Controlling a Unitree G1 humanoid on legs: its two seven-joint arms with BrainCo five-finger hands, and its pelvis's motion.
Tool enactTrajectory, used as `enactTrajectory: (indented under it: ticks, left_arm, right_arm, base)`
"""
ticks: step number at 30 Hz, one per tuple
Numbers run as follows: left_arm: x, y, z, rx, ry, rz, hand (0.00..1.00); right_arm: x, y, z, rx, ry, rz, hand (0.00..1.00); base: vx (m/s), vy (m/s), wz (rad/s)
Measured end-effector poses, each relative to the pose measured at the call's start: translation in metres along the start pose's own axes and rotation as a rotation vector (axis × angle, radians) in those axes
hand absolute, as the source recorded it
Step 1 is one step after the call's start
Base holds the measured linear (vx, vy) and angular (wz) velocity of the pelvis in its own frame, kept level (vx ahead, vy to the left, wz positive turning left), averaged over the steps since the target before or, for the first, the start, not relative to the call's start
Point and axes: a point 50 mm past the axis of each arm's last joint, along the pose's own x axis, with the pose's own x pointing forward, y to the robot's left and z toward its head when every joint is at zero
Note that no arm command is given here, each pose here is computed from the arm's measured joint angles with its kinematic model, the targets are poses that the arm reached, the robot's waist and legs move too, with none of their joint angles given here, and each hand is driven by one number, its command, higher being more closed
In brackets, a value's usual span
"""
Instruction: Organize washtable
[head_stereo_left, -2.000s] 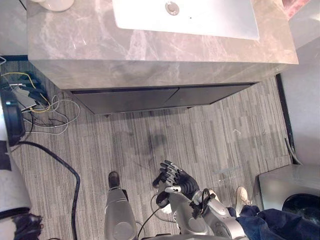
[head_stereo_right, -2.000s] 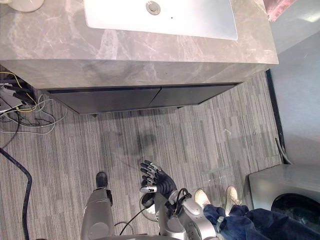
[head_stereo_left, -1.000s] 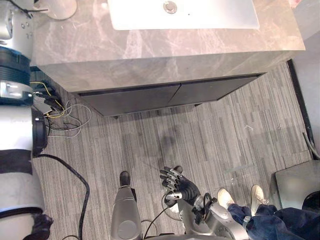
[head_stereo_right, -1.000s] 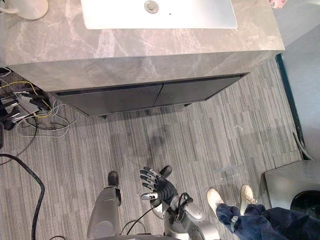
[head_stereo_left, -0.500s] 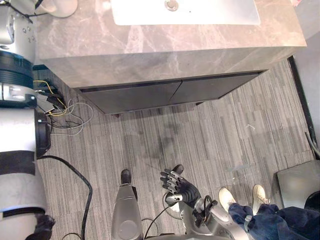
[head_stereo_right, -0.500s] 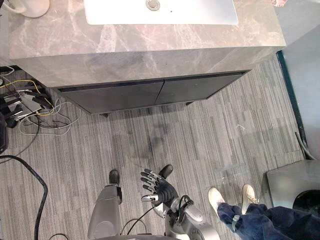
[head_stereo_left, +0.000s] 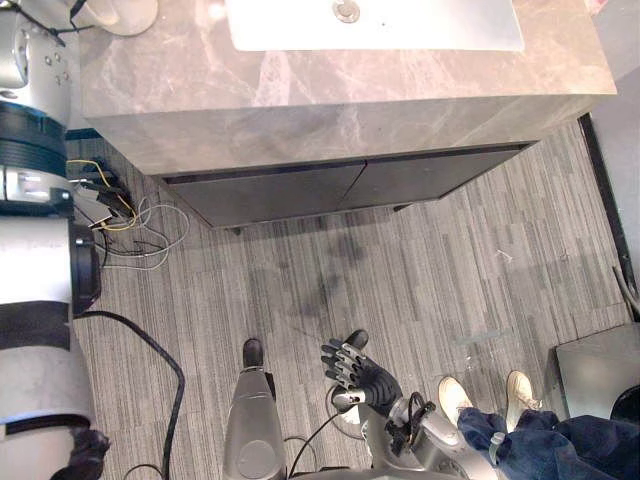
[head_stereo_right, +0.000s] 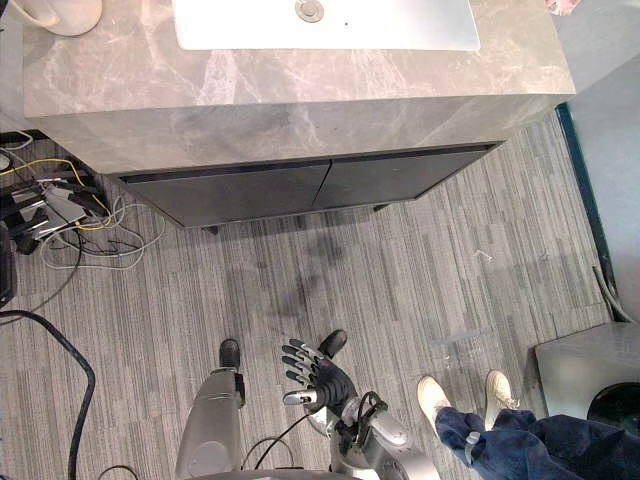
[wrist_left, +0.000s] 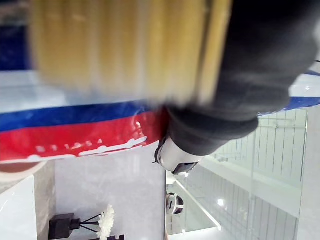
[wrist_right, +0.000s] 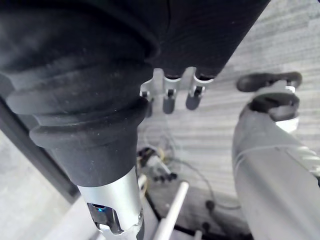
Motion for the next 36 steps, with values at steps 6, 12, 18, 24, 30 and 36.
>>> enactTrajectory:
  ticks: [6, 12, 18, 24, 30, 36]
  left_arm:
    - [0.001, -0.005, 0.000, 0.023, 0.008, -0.023, 1.00]
    - [0.001, -0.007, -0.001, 0.033, 0.016, -0.051, 0.00]
    - [0.004, -0.009, 0.005, 0.053, 0.009, -0.077, 0.00]
    - [0.006, 0.001, 0.014, 0.071, -0.010, -0.058, 0.00]
    - [0.006, 0.001, 0.013, 0.078, -0.008, -0.063, 0.00]
    - [0.006, 0.002, 0.013, 0.086, -0.008, -0.062, 0.00]
  right_arm:
    - [0.000, 0.000, -0.001, 0.002, 0.001, -0.001, 0.00]
    - [-0.001, 0.000, -0.001, 0.005, 0.002, -0.002, 0.00]
    - [-0.002, 0.001, -0.003, 0.020, 0.003, -0.006, 0.00]
    - [-0.003, 0.001, -0.004, 0.032, 0.001, -0.008, 0.00]
    - [-0.003, 0.000, -0.005, 0.048, 0.011, -0.011, 0.00]
    - [0.001, 0.004, -0.004, 0.074, -0.005, -0.003, 0.00]
  base:
    - [-0.02, 0.063, 0.00]
    - [-0.01, 0.049, -0.04]
    - [-0.07, 0.144, -0.07]
    - [-0.05, 0.130, 0.01]
    - [0.00, 0.134, 0.02]
    - [-0.01, 0.144, 0.07]
